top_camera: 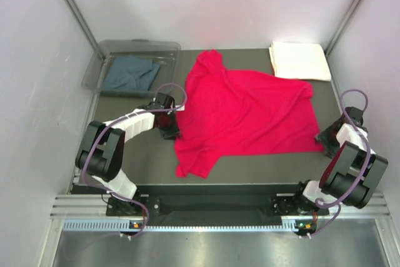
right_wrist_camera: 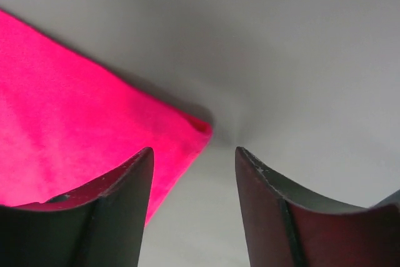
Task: Fold and stack the t-shirts
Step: Flatten the tshirt out
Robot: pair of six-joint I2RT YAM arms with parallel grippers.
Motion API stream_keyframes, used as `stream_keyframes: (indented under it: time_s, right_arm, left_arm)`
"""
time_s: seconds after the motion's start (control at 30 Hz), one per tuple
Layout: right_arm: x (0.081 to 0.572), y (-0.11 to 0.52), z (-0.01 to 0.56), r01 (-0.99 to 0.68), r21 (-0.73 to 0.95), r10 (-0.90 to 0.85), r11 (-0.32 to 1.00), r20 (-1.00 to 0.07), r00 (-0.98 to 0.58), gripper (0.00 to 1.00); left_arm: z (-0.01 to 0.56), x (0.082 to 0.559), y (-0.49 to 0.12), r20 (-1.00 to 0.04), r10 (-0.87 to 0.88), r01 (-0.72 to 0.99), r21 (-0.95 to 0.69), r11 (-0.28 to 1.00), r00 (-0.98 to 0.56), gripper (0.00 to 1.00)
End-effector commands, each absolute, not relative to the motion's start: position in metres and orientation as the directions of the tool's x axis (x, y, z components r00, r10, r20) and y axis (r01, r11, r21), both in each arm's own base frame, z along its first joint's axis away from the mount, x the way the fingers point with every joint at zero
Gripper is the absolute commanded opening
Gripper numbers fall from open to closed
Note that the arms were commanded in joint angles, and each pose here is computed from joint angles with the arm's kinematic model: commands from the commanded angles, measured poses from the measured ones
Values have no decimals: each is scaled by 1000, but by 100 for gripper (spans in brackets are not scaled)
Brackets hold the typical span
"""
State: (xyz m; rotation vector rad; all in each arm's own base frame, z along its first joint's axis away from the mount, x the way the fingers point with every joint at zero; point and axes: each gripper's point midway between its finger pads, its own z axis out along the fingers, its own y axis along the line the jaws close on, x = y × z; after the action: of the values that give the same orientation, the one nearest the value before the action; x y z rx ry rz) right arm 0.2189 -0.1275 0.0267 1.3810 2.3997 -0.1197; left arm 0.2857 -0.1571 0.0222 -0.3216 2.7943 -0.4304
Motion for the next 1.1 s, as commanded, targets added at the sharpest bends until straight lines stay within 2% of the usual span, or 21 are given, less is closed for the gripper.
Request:
stream_keyframes:
  time_s: [0.0,0.3,0.4,0.43,0.47,0.5,0.6,0.7,0.83,1.07]
  right_arm:
    - [223,-133,20,854,121,822,506,-367,-435,54]
    - [222,-138,2,869,97,827,485,-373,-420,45]
    - [226,-139,-3,872,104,833,479,-368,-413,35]
    - [226,-137,-4,874,113,840,473,-358,-408,24]
    - [225,-135,-6,874,113,842,472,-351,-409,20]
    - [221,-134,-6,878,107,845,467,-348,-406,12]
    - [217,-136,0,886,103,844,452,-372,-387,0]
    - [219,-136,7,884,112,840,453,-385,-382,0]
    - [213,-140,11,884,63,832,463,-375,-409,35]
    - [198,-133,25,875,57,815,480,-398,-421,48]
  left_arm:
    - [31,302,-164,-289,-242,-133,-350,927,-926,29]
    - [37,300,-167,-284,-232,-117,-369,922,-930,22]
    - [42,300,-168,-292,-231,-110,-377,920,-928,20]
    - [42,299,-168,-293,-229,-108,-377,920,-928,18]
    - [46,300,-168,-302,-231,-105,-380,919,-925,17]
    - [48,300,-169,-303,-230,-101,-388,916,-925,13]
    - [56,304,-173,-321,-228,-82,-409,909,-919,8]
    - [58,306,-174,-324,-229,-81,-413,907,-918,4]
    - [57,307,-175,-321,-231,-82,-417,905,-918,2]
    - [58,304,-173,-324,-219,-72,-409,910,-920,2]
